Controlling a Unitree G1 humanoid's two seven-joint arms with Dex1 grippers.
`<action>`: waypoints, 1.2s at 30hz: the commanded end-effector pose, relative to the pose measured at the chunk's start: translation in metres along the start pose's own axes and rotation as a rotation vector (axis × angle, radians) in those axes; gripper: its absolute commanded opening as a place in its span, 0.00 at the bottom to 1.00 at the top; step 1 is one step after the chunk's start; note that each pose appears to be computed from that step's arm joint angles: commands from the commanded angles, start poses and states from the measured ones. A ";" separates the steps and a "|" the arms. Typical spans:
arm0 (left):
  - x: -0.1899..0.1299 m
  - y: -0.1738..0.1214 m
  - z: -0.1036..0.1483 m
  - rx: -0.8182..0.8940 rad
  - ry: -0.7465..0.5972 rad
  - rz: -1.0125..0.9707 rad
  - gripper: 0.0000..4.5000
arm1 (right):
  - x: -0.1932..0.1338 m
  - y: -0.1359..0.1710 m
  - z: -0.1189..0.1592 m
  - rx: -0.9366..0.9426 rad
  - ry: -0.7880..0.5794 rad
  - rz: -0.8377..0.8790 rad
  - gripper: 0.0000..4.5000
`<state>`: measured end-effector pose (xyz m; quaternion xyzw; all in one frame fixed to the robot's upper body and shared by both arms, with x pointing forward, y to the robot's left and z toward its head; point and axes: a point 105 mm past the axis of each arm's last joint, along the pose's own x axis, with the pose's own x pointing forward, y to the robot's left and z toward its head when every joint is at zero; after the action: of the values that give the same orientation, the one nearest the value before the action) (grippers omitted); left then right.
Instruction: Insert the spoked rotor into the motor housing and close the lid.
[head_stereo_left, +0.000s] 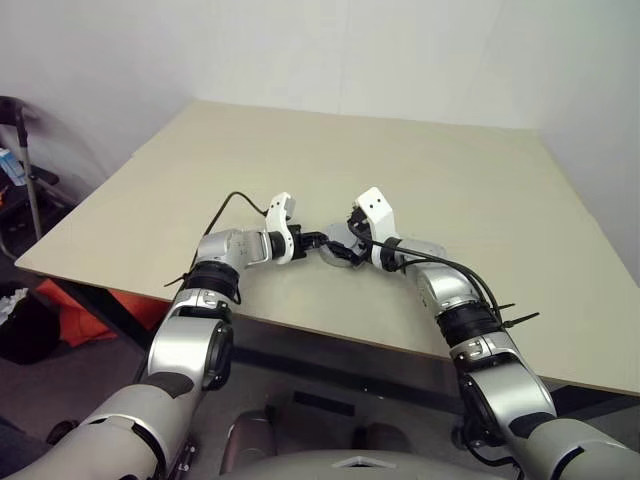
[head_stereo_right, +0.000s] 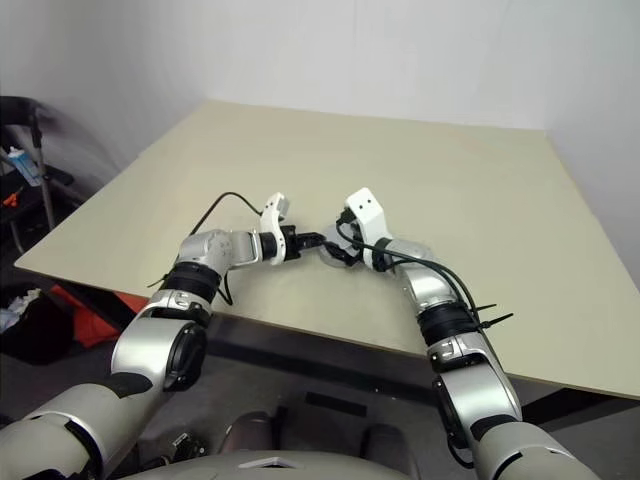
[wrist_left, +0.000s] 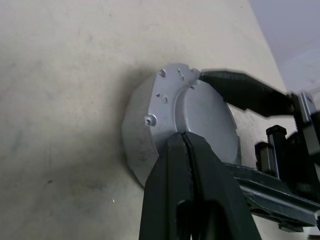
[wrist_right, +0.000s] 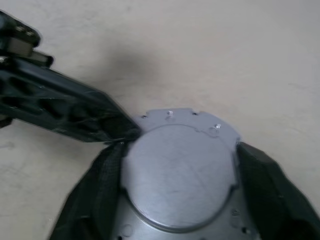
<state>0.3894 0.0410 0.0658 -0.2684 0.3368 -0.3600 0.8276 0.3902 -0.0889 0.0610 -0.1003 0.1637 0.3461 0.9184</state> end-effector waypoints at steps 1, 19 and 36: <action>-0.001 -0.004 -0.004 -0.006 0.020 -0.021 0.00 | -0.004 -0.007 -0.028 0.044 0.103 -0.037 0.99; -0.001 -0.010 -0.007 -0.006 0.038 -0.043 0.00 | -0.046 -0.015 0.058 0.079 -0.169 0.102 0.99; -0.002 -0.016 -0.011 -0.004 0.052 -0.079 0.00 | -0.084 -0.052 -0.006 0.810 0.067 0.026 0.99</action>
<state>0.3771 0.0329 0.0745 -0.2843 0.3383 -0.3966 0.8046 0.3637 -0.1798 0.0793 0.2281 0.3223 0.2562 0.8823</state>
